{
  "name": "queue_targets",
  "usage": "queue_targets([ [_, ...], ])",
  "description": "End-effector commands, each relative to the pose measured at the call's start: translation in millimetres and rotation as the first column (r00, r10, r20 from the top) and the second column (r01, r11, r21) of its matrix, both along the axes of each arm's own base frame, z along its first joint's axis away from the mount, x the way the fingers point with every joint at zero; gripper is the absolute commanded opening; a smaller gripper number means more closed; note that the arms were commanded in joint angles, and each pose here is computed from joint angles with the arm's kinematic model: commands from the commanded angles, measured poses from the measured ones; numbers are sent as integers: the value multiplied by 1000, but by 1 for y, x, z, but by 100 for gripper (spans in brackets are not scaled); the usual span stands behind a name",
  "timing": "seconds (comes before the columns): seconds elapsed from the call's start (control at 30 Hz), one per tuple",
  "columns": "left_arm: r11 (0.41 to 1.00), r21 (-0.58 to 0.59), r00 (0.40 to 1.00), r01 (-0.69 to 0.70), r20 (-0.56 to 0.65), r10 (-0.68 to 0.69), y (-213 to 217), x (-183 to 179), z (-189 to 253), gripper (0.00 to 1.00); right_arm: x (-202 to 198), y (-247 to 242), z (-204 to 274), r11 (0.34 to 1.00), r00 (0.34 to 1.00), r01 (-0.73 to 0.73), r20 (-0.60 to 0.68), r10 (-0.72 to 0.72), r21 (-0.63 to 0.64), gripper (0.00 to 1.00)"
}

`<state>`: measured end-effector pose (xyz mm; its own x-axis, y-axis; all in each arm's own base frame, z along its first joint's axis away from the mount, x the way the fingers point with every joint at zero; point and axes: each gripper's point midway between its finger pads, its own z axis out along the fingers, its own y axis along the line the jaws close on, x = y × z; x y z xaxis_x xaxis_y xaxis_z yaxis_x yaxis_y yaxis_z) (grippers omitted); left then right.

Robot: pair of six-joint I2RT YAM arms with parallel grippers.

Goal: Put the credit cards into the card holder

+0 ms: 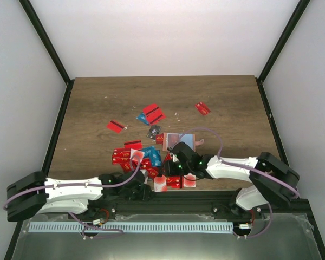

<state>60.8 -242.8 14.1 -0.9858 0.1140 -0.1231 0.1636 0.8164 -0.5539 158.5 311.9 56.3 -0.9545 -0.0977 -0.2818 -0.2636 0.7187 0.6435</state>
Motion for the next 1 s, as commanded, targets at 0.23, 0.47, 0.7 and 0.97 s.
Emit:
queue_targets([
  [0.23, 996, -71, 998, -59, -43, 56, 0, -5, -3, 53, 15, 13, -29, 994, 994, -94, 42, 97, -55, 41],
  [0.47, 991, -110, 997, -79, -32, 76, -5, 0, -2, 54, -20, 3, -45, 986, 986, -163, -45, 161, -45, 40],
  [0.7, 983, -138, 993, -118, -10, 118, -12, 9, -1, 54, -49, 8, -54, 974, 971, -224, -92, 219, -40, 41],
  [0.97, 975, -165, 988, -151, -4, 152, -14, 15, -2, 49, -48, 8, -58, 975, 973, -215, -93, 209, -51, 40],
])
